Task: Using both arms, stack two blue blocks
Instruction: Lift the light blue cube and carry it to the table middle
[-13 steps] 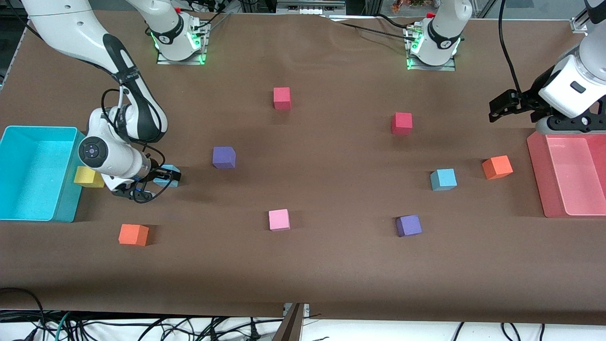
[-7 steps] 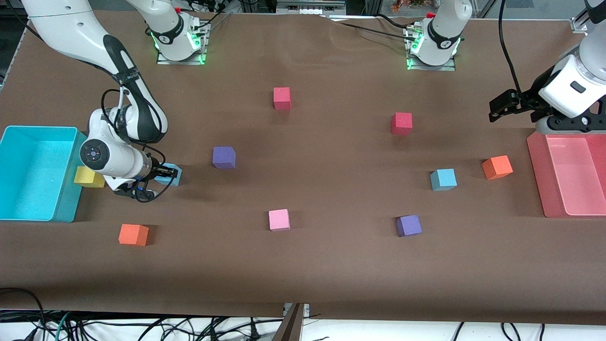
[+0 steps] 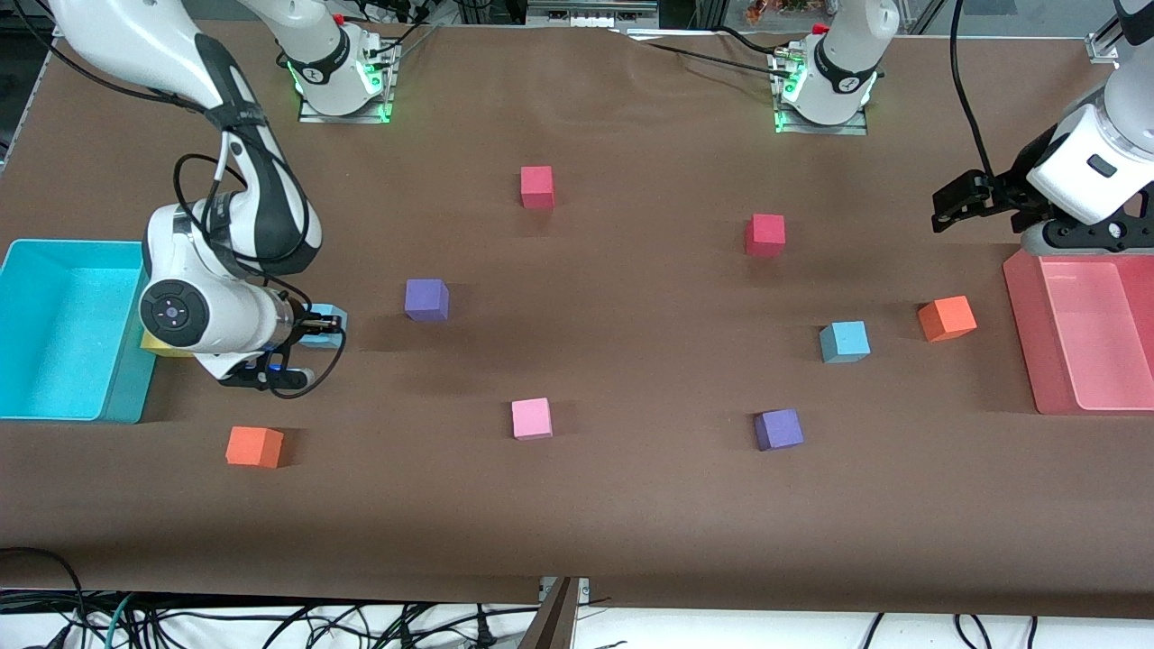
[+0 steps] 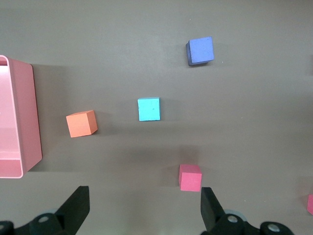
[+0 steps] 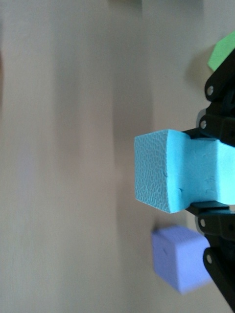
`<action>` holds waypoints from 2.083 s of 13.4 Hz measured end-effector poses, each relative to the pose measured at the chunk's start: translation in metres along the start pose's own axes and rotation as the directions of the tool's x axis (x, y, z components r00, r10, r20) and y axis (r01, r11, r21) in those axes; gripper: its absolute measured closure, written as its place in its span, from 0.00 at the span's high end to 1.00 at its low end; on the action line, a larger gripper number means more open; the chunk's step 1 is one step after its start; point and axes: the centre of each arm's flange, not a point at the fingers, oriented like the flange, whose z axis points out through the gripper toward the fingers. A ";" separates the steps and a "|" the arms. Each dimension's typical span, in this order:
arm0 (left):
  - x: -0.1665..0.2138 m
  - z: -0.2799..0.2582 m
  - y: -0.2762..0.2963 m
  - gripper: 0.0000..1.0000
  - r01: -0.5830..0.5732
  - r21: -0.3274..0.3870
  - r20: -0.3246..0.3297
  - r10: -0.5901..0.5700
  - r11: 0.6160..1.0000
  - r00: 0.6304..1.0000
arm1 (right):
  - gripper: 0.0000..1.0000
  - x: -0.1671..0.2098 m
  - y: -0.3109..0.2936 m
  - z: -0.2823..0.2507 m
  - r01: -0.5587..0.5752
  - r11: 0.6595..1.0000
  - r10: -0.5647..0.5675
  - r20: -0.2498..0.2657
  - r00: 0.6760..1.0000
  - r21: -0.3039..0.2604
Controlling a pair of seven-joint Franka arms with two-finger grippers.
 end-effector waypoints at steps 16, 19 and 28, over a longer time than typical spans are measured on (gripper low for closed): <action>0.000 0.004 0.001 1.00 -0.001 0.001 0.010 0.001 1.000 1.000 | 0.49 -0.093 -0.369 0.013 0.110 0.994 -0.110 -0.040 0.993 -0.003; 0.001 0.006 0.001 1.00 -0.001 0.002 0.014 0.001 1.000 1.000 | 0.49 -0.116 -0.410 0.043 0.109 0.994 -0.109 -0.061 0.992 0.002; 0.003 0.014 0.001 1.00 -0.001 0.002 0.024 0.000 1.000 1.000 | 0.49 -0.121 -0.442 0.104 0.109 0.994 -0.108 -0.069 0.992 0.008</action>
